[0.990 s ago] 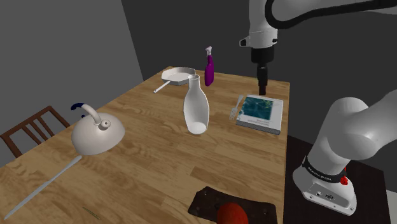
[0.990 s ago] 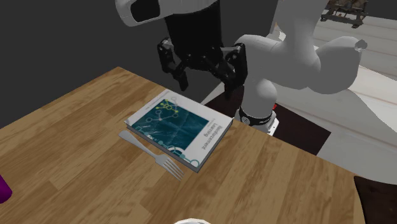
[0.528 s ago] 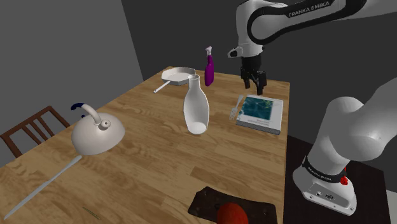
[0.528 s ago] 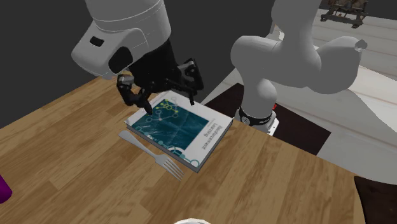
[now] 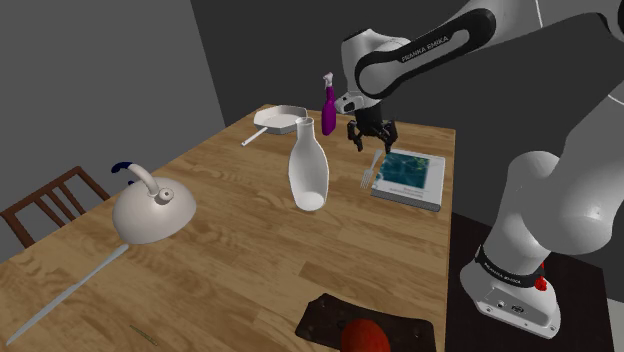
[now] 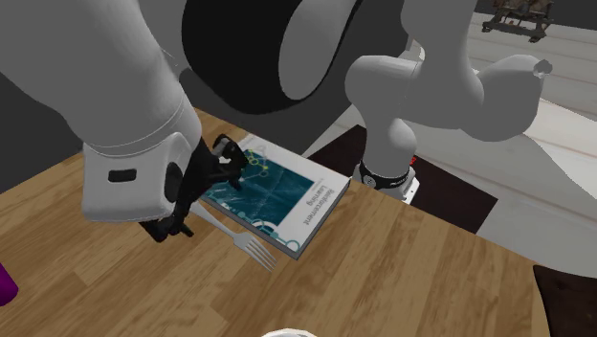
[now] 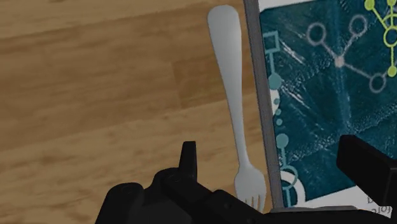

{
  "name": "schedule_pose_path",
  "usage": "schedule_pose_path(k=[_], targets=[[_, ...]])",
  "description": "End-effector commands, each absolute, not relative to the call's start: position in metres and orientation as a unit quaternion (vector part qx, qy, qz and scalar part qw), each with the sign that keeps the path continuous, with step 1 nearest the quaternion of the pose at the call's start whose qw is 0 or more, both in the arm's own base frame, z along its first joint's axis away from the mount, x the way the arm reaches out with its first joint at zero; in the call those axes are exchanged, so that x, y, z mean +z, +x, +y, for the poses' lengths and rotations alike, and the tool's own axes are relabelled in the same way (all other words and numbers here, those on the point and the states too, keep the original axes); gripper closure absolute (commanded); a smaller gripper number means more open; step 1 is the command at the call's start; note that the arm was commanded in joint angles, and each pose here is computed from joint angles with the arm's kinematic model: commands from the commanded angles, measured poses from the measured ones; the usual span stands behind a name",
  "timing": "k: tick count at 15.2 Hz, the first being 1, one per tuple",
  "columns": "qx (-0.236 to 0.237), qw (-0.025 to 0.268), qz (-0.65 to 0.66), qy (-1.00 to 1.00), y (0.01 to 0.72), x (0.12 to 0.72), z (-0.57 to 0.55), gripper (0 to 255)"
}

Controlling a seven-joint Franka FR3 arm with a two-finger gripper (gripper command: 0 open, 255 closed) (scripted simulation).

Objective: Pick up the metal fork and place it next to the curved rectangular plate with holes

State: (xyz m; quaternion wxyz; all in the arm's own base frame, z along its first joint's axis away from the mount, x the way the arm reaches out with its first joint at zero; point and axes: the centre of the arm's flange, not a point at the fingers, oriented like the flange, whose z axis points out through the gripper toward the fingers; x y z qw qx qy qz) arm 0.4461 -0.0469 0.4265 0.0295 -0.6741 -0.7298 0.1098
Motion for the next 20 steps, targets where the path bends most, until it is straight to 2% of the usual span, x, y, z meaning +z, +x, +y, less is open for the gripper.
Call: schedule_pose_path(k=[1,8,15,16,20], targets=[[0.11,0.029,-0.753,-0.648,0.453,0.414,-0.046,0],[0.11,0.029,-0.753,-0.648,0.447,0.381,-0.05,0],[0.11,0.029,-0.753,-0.648,0.447,0.381,-0.05,0],[0.11,0.029,-0.753,-0.648,0.447,0.381,-0.05,255],[0.11,0.029,-0.753,-0.648,0.447,0.382,-0.05,255]])
